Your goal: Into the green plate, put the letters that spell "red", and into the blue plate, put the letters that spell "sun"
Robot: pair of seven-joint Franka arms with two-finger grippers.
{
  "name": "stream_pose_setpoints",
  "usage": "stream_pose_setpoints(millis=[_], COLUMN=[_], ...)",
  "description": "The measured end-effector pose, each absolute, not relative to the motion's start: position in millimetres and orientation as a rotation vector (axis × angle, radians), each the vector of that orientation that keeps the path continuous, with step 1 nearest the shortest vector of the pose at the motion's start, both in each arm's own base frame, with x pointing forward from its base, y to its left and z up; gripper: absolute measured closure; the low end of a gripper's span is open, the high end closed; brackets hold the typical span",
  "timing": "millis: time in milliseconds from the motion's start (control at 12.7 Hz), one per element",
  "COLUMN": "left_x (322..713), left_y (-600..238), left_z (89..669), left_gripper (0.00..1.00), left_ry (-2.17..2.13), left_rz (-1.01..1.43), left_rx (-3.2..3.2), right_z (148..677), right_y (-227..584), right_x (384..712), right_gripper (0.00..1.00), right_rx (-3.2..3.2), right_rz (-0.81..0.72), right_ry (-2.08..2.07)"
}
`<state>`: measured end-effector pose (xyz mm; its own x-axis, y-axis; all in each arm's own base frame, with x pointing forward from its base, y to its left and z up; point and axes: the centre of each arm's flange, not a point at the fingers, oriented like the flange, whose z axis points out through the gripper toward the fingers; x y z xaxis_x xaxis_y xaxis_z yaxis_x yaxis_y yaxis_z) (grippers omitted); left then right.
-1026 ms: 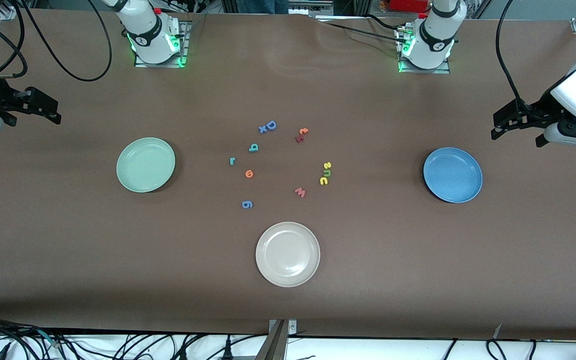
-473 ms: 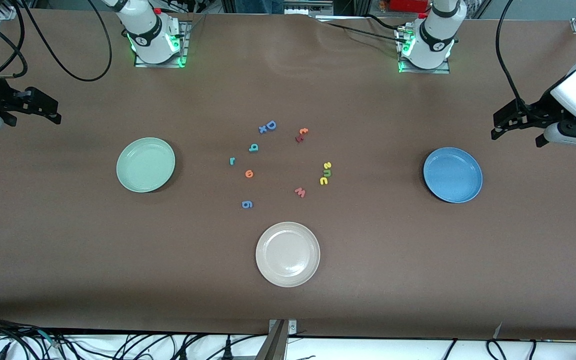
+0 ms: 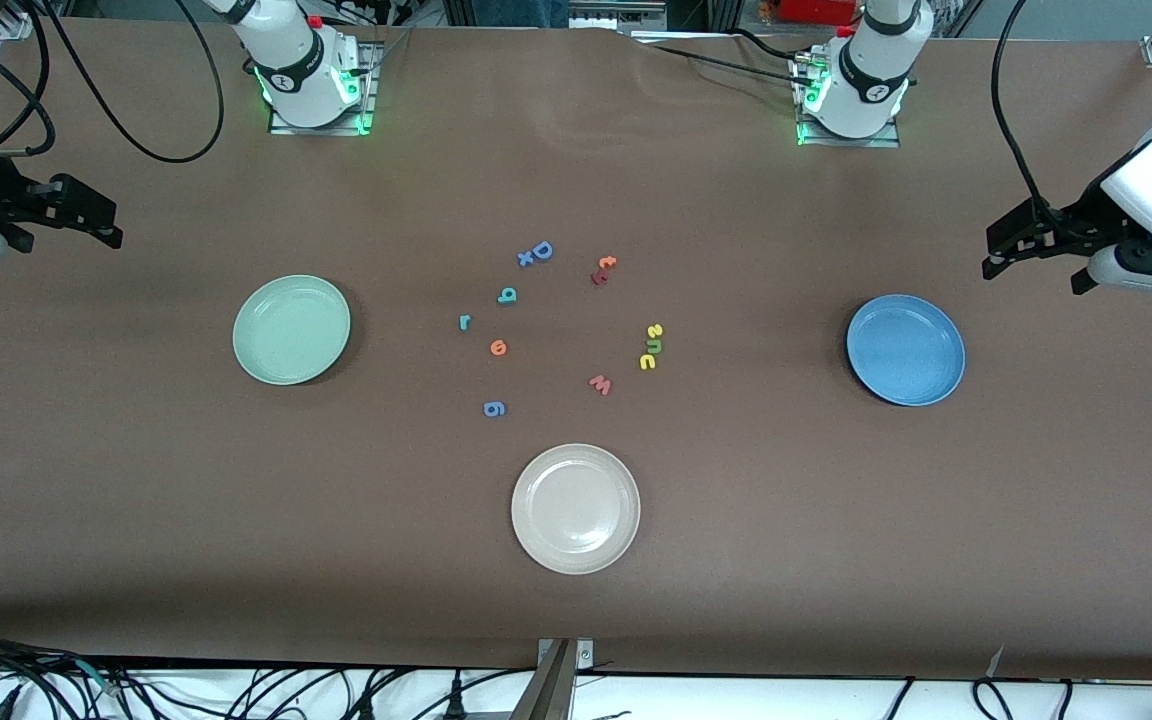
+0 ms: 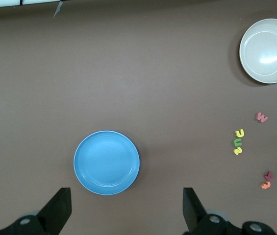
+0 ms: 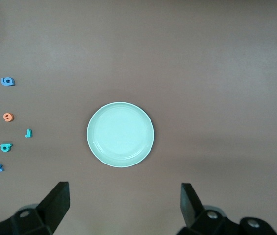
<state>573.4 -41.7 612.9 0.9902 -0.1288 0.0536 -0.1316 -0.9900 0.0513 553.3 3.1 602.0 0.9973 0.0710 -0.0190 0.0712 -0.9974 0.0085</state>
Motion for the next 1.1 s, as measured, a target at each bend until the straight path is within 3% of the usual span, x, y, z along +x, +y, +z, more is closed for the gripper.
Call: stream_pose_setpoints(millis=[1104], left_x=[573.4], left_y=[-41.7], left_z=[612.9], left_gripper=[0.0], left_ry=[-0.202], left_rz=[0.077], left_rx=[3.079], right_z=[602.0], right_y=[7.6], right_x=[553.2], right_gripper=[0.0], right_rx=[3.13], right_rz=[-0.029], right_ry=[0.124])
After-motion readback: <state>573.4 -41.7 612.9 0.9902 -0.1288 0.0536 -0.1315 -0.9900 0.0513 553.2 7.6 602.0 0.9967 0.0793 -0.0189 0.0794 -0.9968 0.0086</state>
